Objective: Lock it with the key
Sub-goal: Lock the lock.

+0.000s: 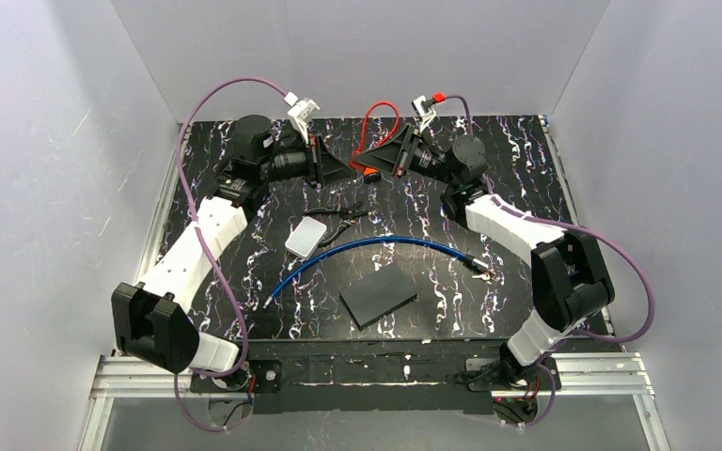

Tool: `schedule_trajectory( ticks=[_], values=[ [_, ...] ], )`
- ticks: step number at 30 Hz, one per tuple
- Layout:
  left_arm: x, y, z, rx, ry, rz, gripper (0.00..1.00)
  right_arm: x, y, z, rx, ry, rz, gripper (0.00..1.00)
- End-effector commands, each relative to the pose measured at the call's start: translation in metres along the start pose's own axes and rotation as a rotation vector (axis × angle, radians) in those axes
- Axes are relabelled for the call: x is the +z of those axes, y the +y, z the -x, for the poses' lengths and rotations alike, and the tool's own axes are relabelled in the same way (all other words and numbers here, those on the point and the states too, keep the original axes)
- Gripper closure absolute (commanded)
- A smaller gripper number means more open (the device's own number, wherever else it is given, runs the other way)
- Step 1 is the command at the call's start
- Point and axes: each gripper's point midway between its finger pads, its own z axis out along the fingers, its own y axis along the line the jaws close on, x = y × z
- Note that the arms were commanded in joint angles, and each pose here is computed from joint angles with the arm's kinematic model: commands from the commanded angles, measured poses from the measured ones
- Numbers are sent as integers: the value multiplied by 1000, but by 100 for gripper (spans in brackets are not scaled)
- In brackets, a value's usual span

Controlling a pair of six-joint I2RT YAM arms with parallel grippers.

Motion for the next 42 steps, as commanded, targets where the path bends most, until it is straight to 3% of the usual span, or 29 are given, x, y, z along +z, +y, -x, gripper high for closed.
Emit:
schedule_trajectory(
  ticks=[1,13,23,42],
  values=[
    [-3,-12,12,-10,-28,-59,100,-5,47,6,-104,-18,158,99],
    [-5,-37,5,-125,-28,-248,100,-15,81,8,-147,-53,306,99],
    [-8,-46,3,-167,-34,-308,100,-18,91,10,-154,-65,344,99],
    [-3,-37,-28,-173,-12,-266,100,-12,54,48,-77,-156,176,99]
  ],
)
